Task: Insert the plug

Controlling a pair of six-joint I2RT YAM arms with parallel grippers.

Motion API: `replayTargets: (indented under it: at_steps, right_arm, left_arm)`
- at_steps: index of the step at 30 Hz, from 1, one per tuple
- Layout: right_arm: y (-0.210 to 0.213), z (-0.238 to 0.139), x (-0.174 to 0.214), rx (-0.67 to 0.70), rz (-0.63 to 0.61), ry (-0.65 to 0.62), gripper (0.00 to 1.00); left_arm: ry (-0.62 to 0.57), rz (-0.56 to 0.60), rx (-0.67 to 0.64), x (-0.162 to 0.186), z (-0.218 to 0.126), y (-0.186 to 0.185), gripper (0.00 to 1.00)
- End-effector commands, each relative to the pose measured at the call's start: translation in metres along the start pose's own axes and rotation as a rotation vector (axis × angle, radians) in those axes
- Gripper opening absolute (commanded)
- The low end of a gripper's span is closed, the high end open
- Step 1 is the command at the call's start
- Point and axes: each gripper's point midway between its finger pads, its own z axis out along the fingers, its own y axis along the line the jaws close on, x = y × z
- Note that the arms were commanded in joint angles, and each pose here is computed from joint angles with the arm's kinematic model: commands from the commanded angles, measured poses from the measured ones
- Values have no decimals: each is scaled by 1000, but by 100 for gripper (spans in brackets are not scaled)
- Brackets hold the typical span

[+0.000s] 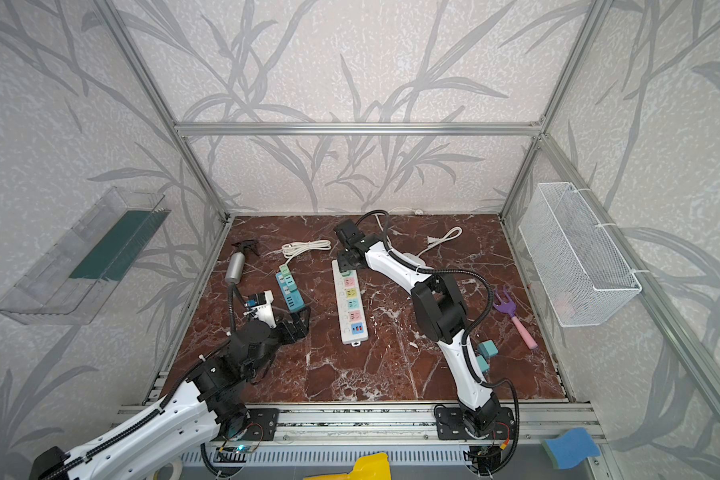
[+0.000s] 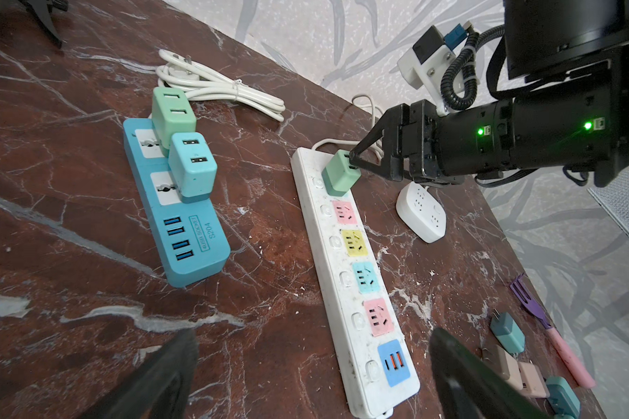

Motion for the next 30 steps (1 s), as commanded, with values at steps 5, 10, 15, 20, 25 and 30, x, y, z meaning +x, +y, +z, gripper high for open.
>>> replayTargets:
  at_steps: [5, 10, 15, 20, 25, 30]
  right_arm:
    - [-41, -123, -21, 110, 15, -189, 69]
    - [-107, -149, 61, 233, 97, -151, 69]
    - [-163, -178, 143, 295, 197, -101, 70]
    - [-186, -188, 205, 318, 260, -15, 68]
    - [-176, -174, 235, 217, 307, 44, 39]
    - [-174, -162, 250, 209, 341, 92, 52]
  left_arm:
    - [49, 52, 151, -19, 12, -58, 94]
    - [108, -65, 331, -16, 19, -102, 93]
    - [167, -72, 381, -11, 32, -124, 92]
    - [221, -112, 389, 7, 45, -125, 90]
    - [322, -162, 414, 22, 54, -138, 87]
    - [393, -186, 429, 35, 61, -144, 85]
